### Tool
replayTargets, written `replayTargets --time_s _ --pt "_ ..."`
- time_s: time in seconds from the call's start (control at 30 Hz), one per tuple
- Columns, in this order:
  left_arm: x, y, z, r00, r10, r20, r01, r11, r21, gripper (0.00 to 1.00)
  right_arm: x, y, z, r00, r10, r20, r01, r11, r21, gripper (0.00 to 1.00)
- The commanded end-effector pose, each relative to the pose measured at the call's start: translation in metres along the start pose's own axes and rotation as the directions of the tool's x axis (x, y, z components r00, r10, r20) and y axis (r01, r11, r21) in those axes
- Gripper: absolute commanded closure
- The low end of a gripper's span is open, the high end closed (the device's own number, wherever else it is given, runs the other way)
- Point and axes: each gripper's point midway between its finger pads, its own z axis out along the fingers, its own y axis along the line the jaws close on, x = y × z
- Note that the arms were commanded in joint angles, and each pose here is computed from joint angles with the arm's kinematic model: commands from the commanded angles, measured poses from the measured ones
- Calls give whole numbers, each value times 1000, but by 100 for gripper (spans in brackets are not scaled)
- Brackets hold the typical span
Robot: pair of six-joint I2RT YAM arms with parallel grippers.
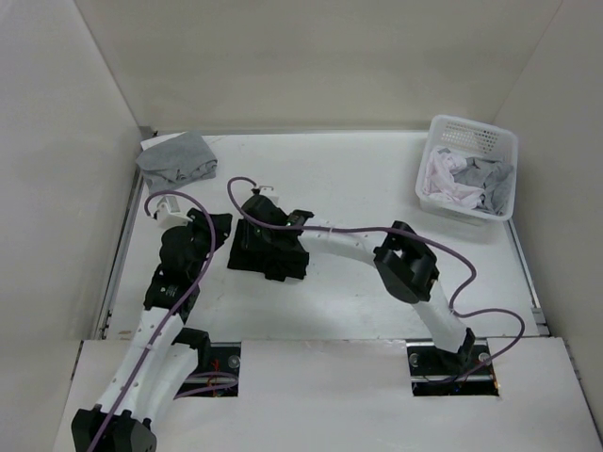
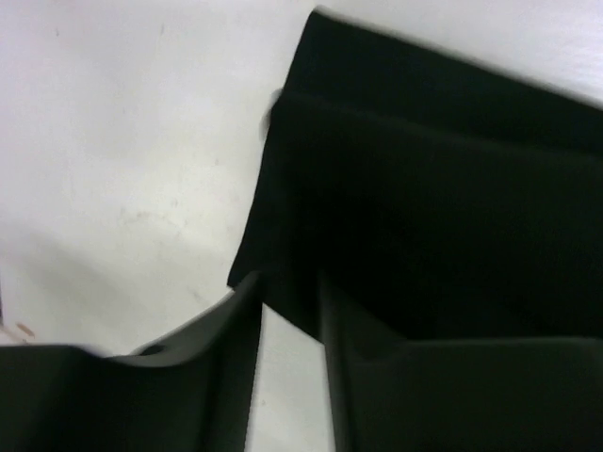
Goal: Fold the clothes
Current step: Fold the tank top
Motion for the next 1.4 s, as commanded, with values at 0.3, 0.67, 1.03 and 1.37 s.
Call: replayTargets --time_s 0.3,0.67,1.03,1.37 --pt "9 -8 13 1000 3 -13 -3 1000 5 71 -36 14 -107 983 66 171 -22 969 -247 69" --pt "112 1 50 962 176 -210 -201 974 -104 86 -15 -78 -80 981 103 168 -82 989 -125 95" --pt "128 123 50 971 74 -229 -156 919 -361 83 -41 -91 -27 983 102 151 -77 984 -158 93" --pt "101 103 24 986 -2 -164 -52 943 -328 76 -33 -117 -8 980 170 103 -154 977 -150 90"
